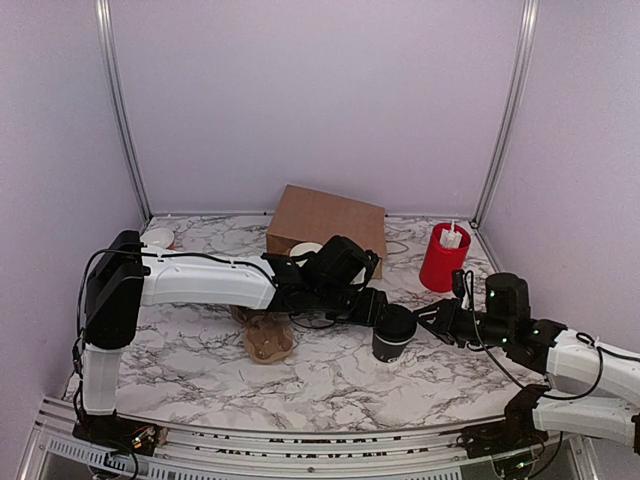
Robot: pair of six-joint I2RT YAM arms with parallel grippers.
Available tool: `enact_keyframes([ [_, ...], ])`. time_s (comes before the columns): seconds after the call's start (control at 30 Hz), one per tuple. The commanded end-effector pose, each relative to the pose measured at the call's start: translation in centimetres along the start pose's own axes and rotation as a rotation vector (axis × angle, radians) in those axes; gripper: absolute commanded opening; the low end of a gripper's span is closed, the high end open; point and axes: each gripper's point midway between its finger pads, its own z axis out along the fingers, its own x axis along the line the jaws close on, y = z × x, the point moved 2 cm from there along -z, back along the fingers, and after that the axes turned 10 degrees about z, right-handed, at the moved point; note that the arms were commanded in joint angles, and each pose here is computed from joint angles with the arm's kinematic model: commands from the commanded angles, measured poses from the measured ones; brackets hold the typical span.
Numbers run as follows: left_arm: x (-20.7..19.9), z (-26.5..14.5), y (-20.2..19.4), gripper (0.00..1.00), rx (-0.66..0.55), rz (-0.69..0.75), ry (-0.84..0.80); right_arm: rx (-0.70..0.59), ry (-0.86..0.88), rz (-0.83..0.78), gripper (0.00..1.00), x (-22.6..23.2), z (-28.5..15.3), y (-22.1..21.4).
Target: Pack the takeout coffee
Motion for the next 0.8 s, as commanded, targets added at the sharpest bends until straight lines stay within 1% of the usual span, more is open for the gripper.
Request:
enact_keyframes([
  [0.0, 0.6, 0.9, -1.6, 0.62, 0.057, 0.021, 0.040, 0.007, -0.055, -0.002, 0.30, -1.0, -0.1, -0.1],
  [0.4, 0.8, 0.9, -1.5, 0.62, 0.055, 0.020, 0.046, -0.018, -0.063, -0.037, 0.30, 0.5, -1.4, 0.8],
  [0.77, 0.6, 1.0, -1.5, 0.62, 0.056, 0.020, 0.038, 0.013, -0.022, -0.042, 0.30, 1.3, -1.2, 0.3],
])
